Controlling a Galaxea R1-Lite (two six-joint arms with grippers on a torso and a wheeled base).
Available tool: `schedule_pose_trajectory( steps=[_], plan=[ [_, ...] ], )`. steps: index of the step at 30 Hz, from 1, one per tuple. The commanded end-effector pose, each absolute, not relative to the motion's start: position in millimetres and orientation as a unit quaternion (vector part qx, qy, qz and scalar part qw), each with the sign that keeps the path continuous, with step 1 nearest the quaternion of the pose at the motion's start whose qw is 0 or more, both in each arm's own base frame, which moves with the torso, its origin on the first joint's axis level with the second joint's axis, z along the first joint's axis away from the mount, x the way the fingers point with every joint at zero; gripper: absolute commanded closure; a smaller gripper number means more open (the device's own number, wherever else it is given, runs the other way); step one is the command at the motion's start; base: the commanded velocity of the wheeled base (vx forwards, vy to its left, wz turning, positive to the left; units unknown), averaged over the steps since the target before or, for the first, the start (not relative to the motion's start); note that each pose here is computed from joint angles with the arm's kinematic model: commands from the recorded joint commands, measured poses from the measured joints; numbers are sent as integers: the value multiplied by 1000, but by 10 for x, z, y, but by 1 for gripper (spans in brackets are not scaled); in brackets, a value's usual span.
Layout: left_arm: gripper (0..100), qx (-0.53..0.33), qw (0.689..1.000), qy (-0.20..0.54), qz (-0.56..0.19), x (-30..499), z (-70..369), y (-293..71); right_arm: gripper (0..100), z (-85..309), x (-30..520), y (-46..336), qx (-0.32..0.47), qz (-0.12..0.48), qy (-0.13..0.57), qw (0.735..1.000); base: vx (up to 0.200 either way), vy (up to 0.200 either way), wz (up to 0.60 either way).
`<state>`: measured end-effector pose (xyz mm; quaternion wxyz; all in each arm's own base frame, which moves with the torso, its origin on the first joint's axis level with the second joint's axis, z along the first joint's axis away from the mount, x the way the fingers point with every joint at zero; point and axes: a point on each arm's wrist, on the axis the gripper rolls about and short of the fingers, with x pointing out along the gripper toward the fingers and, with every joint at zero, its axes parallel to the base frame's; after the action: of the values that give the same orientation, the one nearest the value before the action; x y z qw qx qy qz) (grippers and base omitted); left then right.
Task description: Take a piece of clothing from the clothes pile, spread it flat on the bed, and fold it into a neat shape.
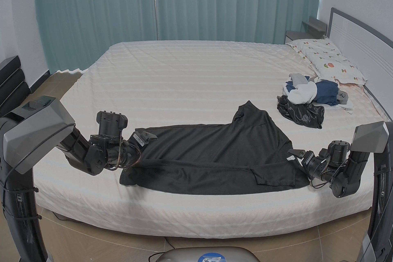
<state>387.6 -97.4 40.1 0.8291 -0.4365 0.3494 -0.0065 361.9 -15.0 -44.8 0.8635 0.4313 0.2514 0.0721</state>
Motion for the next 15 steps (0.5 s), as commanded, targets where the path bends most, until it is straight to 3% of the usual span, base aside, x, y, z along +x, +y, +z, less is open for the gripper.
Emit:
schedule_pose_trajectory(
  steps=[1,15],
  plan=[
    [0,-437,822,365,-15,3868,280,-1194,0,-453,3619,-150,431,71,252,863,0,0,0],
    [0,-409,835,367,23,3842,51,-1400,0,-453,3619,-149,432,72,252,863,0,0,0]
  ],
)
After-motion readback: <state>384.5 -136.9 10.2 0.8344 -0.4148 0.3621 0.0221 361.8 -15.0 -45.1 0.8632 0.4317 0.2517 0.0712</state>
